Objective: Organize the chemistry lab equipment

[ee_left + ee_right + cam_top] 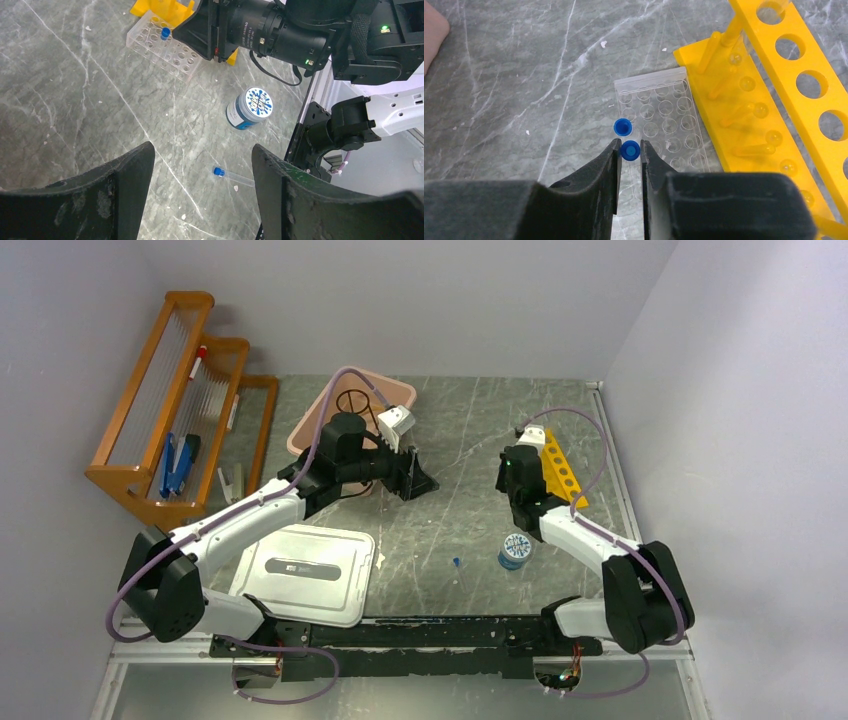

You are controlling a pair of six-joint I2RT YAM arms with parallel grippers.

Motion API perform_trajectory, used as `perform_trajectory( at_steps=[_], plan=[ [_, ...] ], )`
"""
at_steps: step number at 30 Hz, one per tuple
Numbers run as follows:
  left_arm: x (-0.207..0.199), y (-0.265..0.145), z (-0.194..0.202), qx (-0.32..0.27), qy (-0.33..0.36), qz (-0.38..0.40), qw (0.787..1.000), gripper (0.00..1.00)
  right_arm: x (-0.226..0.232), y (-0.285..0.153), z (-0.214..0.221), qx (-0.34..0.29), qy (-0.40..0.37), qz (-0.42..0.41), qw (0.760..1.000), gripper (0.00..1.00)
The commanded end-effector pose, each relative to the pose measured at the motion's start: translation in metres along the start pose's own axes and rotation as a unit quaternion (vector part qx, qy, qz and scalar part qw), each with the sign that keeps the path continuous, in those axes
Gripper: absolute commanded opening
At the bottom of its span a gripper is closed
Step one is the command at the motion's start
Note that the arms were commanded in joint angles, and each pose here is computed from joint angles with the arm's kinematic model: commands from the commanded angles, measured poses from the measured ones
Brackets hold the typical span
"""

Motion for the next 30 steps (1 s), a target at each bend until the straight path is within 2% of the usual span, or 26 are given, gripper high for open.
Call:
perform_trajectory(
  at_steps=[1, 4, 11, 19, 22, 25, 30],
  plan=[
    [-0.001, -0.001, -0.011, -0.012, 0.009, 0.004, 1.0, 0.75, -0.002, 0.003, 0.0, -0.001, 0.012, 0.004, 1.0, 0.26],
    [-0.001, -0.002, -0.01, -0.012, 0.008, 0.005, 1.0, 0.75, -0.002, 0.001, -0.003, 0.005, 0.025, 0.009, 1.0, 0.35],
    [-0.002, -0.005, -0.01, -0.01, 0.013, 0.003, 1.0, 0.75, 0.001, -0.002, -0.01, 0.022, 0.029, 0.01, 0.999, 0.39],
    [0.006, -0.013, -0.013, -0.014, -0.001, -0.045, 0.999, 0.77, 0.009, -0.033, -0.053, 0.047, 0.042, -0.007, 0.998, 0.54],
    [0.015, -0.02, -0.019, -0.024, -0.004, -0.091, 0.996, 0.78, 0.015, -0.048, -0.05, 0.093, 0.032, -0.034, 0.995, 0.54],
    [0.023, -0.03, -0.025, -0.031, -0.007, -0.134, 0.991, 0.79, 0.021, -0.064, -0.027, 0.164, 0.027, -0.059, 0.984, 0.54],
    [0.018, -0.042, -0.033, -0.051, -0.009, -0.142, 0.989, 0.8, 0.041, -0.097, 0.012, 0.245, -0.003, -0.075, 0.967, 0.54]
  ],
)
Point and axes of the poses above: each gripper's point midway between its finger pads, its own y axis out along the fingers, its own x axis along the line the jaws close on, z = x × y, the point moved 3 cm from there along -y, back along the fingers, and after that the axes turned 1 degree about y, right-handed, at the moved point
